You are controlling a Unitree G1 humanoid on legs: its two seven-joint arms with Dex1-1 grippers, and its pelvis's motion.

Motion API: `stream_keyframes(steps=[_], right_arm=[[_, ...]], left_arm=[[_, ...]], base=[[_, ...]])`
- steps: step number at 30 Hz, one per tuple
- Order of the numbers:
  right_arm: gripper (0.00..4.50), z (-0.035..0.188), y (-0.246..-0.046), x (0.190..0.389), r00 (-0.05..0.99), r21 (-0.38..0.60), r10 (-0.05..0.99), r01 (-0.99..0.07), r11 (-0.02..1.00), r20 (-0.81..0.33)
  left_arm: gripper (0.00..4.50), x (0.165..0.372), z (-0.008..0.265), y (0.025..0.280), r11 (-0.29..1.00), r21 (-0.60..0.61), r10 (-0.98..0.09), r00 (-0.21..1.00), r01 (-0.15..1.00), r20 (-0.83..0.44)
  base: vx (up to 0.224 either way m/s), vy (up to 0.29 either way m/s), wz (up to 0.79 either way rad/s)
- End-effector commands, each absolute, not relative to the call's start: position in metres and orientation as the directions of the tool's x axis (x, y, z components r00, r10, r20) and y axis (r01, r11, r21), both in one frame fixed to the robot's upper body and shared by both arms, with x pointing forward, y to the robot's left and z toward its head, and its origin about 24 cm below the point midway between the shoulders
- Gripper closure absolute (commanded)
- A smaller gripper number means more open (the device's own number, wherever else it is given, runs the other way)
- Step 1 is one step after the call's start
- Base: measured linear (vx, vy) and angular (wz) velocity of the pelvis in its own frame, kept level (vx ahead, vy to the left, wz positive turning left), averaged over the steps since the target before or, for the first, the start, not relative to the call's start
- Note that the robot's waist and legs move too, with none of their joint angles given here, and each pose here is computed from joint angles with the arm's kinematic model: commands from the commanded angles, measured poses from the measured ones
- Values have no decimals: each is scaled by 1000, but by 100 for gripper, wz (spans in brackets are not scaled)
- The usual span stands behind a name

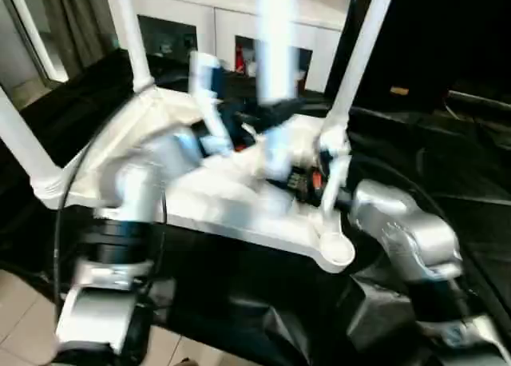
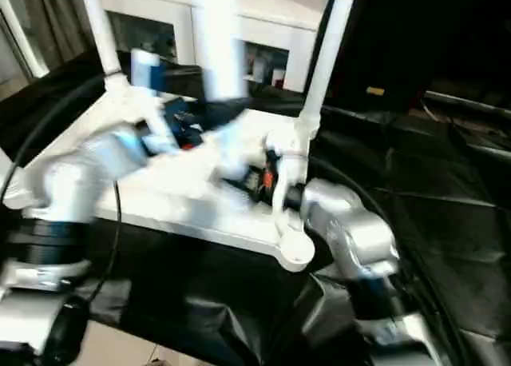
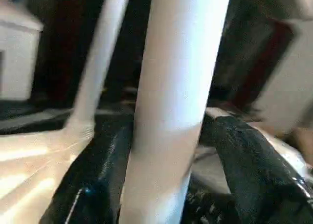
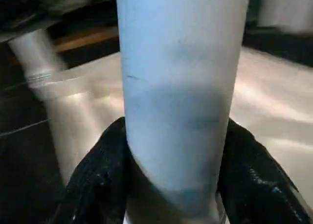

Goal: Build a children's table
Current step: Pick table leg

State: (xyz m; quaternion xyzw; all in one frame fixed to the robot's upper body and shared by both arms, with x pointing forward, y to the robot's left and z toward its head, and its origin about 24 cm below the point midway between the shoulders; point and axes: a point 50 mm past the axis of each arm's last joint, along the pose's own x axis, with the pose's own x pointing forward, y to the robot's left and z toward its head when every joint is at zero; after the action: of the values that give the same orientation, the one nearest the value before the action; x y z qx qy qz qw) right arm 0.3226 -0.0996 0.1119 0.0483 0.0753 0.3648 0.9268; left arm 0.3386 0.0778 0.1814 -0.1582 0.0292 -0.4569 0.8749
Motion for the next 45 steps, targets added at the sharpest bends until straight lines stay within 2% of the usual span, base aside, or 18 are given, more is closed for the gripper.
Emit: stream_keyframes(steps=[1,7,11,18,24,26,28,29,34,35,37,39,40,41,44,45], right_arm=[[251,116,-100,329,793,94,604,-597,796,-79],[252,115,-87,327,788,90,611,-605,791,-76],[252,115,-78,327,786,81,615,-610,788,-63],[252,116,-78,330,804,62,592,-589,806,-51],[252,119,-78,330,806,49,591,-590,806,-33],[252,121,-75,328,781,65,624,-622,780,-11],[182,123,-73,324,739,102,674,-671,734,12],[180,123,-73,324,739,102,674,-671,734,12],[166,128,-87,311,565,171,825,-810,560,-26],[166,128,-87,311,565,171,825,-810,560,-26],[166,129,-96,303,471,184,881,-862,471,-47],[166,128,-100,300,435,197,898,-877,438,-62],[166,125,-105,297,410,199,908,-886,419,-89],[166,125,-105,297,410,199,908,-886,419,-89],[166,123,-106,294,389,208,915,-891,403,-107],[184,123,-106,293,382,214,918,-893,397,-107]], left_arm=[[152,339,170,67,598,-308,-767,640,740,46],[152,343,163,62,640,-341,-720,693,689,49],[193,351,163,67,676,-368,-669,741,639,59],[240,350,163,67,684,-383,-649,758,621,69],[248,351,163,67,673,-397,-652,754,624,81],[248,350,165,68,664,-403,-655,750,630,92],[249,348,168,70,643,-397,-679,727,656,101],[250,348,168,70,643,-397,-679,727,656,101],[252,334,174,77,471,-324,-844,526,820,105],[252,334,174,77,471,-324,-844,526,820,105],[252,328,177,83,391,-292,-895,435,873,101],[252,325,180,85,343,-285,-916,386,895,110],[252,320,188,87,253,-299,-938,309,920,155],[252,320,188,87,253,-299,-938,309,920,155],[252,305,204,87,80,-301,-952,163,950,261],[252,301,207,87,37,-300,-951,126,953,282]], base=[[0,0,0],[0,0,0],[0,0,0],[0,0,0],[0,0,0],[0,0,0],[0,0,0],[0,0,0],[0,0,0],[0,0,0],[0,0,0],[0,0,0],[0,0,0],[0,0,0],[0,0,0],[0,0,0]])
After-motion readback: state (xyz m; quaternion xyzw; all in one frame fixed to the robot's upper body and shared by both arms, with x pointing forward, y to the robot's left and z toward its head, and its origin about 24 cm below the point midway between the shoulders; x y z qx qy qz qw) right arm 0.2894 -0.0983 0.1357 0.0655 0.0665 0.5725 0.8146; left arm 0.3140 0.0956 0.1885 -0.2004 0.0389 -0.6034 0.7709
